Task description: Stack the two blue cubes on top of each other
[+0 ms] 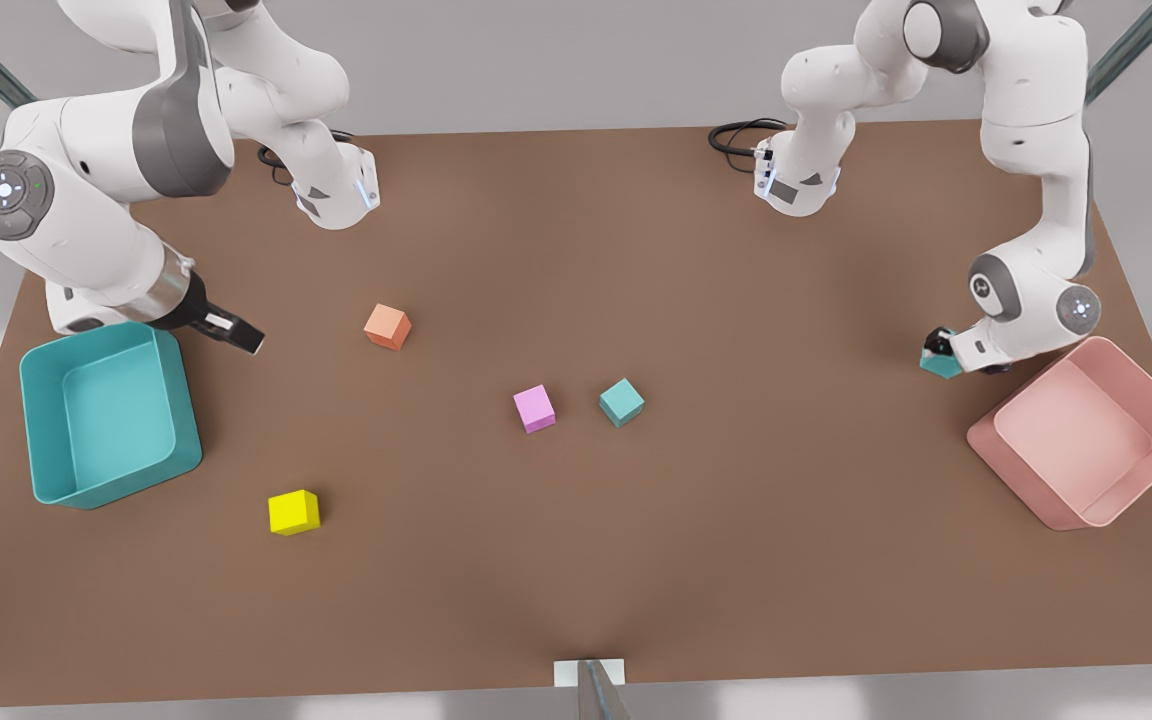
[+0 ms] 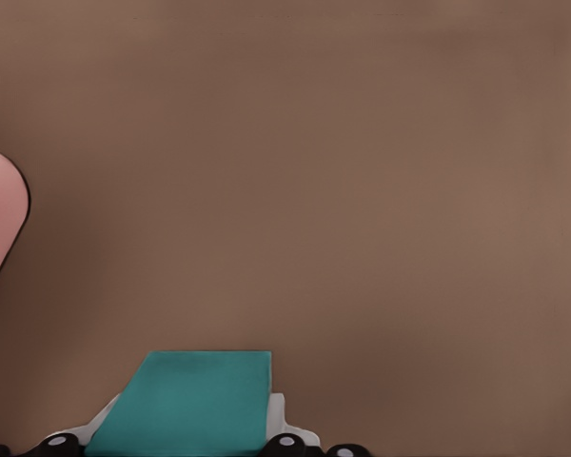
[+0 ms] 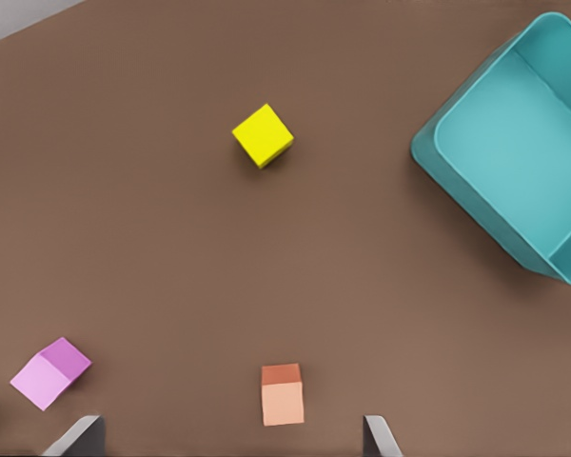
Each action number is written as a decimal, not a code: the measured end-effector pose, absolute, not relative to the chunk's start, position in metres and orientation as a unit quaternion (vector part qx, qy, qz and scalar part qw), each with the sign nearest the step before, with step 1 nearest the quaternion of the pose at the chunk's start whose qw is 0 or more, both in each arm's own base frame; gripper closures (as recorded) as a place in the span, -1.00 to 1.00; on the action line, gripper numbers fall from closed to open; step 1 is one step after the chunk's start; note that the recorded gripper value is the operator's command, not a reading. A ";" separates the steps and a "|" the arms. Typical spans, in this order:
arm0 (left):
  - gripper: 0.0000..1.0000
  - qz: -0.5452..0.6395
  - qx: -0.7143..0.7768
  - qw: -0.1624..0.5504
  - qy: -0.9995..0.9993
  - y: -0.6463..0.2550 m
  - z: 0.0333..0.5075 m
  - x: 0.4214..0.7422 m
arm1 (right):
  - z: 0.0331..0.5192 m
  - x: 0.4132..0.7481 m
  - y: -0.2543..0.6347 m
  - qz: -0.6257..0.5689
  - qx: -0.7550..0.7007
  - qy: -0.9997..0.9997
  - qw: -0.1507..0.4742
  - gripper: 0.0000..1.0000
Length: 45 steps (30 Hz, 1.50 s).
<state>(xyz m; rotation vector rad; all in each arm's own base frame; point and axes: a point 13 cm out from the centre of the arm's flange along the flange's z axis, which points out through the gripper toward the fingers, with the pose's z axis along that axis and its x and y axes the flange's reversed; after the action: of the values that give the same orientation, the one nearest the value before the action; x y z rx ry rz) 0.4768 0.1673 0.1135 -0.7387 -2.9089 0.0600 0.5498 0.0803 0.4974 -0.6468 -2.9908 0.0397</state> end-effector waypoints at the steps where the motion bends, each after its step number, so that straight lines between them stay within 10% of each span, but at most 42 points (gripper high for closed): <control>1: -0.39 0.017 -0.276 0.059 -0.959 0.127 0.131 0.494 | 0.497 0.550 0.080 0.013 -0.202 -0.978 0.041 -1.00; 6: -0.39 0.035 -0.434 0.015 -0.900 -0.190 0.161 0.568 | 0.498 0.550 0.079 0.012 -0.165 -0.985 0.041 -1.00; 12: -0.39 0.074 -0.405 0.000 -0.911 -0.405 0.156 0.572 | 0.496 0.550 0.078 0.010 -0.132 -0.990 0.042 -1.00; 29: -0.39 0.040 -0.138 0.090 -0.986 -0.438 0.131 0.541 | 0.487 0.546 0.066 0.011 -0.089 -0.995 0.053 -1.00; 30: -0.42 0.038 -0.127 0.092 -0.987 -0.439 0.130 0.540 | 0.486 0.546 0.067 0.012 -0.087 -0.995 0.053 -1.00; 31: -1.00 0.037 -0.117 0.095 -0.988 -0.439 0.128 0.539 | 0.486 0.546 0.067 0.012 -0.085 -0.995 0.054 -1.00; 37: -1.00 0.033 -0.065 0.099 -0.992 -0.440 0.130 0.539 | 0.486 0.546 0.065 0.016 -0.077 -0.996 0.053 -1.00; 45: -1.00 0.041 0.018 0.078 -0.996 -0.385 0.310 0.608 | 0.497 0.547 0.058 0.025 -0.071 -0.996 0.038 -1.00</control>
<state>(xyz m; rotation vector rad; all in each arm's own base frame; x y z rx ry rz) 0.6080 -0.3853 0.3104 0.0536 -2.9822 0.1229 0.5467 0.0584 0.4970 -0.2168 -3.0569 0.0753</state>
